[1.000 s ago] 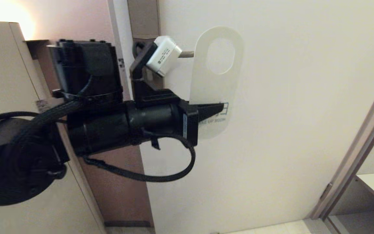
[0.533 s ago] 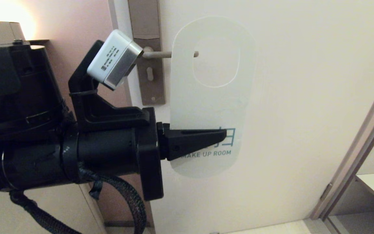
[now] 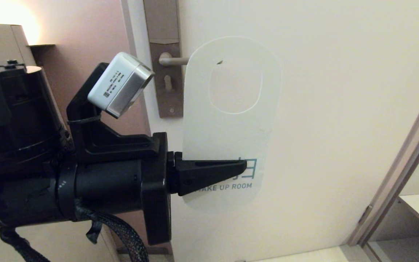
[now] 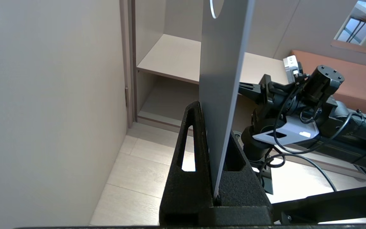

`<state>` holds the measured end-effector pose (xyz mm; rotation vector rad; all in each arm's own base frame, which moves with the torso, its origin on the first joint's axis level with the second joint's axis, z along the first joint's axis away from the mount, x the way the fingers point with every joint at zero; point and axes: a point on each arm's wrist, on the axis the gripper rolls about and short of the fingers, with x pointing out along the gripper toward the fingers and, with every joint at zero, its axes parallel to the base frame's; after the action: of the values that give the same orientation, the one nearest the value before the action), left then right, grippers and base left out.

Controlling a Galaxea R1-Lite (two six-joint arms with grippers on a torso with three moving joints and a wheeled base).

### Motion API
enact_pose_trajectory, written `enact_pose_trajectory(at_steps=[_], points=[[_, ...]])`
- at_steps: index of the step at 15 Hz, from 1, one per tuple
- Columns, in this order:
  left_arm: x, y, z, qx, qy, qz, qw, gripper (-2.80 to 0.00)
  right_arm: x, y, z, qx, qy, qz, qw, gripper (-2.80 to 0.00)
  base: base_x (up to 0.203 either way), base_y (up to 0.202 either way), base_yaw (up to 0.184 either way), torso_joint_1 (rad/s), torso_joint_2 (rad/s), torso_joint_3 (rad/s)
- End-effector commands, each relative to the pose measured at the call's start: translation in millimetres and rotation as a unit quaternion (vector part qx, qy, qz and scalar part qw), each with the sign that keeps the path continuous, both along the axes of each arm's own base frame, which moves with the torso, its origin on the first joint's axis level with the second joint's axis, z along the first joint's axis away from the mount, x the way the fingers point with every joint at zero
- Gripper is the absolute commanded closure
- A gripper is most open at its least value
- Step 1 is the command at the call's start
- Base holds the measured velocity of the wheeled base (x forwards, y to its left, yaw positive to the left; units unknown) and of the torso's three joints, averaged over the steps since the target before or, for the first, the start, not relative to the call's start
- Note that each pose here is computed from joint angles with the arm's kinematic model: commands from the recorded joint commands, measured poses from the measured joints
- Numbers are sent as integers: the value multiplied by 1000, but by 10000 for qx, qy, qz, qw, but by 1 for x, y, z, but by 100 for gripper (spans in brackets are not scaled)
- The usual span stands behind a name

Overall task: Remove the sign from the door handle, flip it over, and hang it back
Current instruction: Hand it to the other hand

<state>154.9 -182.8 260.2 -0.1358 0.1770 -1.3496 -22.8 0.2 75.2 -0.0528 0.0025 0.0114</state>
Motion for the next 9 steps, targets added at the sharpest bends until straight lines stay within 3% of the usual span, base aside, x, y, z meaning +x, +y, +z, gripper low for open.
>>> enact_pose_trajectory(at_steps=[1, 9], points=[[3, -3, -4, 49, 49, -16, 10000, 0, 0, 0, 0, -5, 4, 5, 10000, 0, 0, 0, 0, 0, 0, 0], [11, -12, -9, 105, 123, -135, 9998, 0, -1, 0, 4, -116, 363, 36, 9993, 0, 0, 0, 0, 0, 0, 0]])
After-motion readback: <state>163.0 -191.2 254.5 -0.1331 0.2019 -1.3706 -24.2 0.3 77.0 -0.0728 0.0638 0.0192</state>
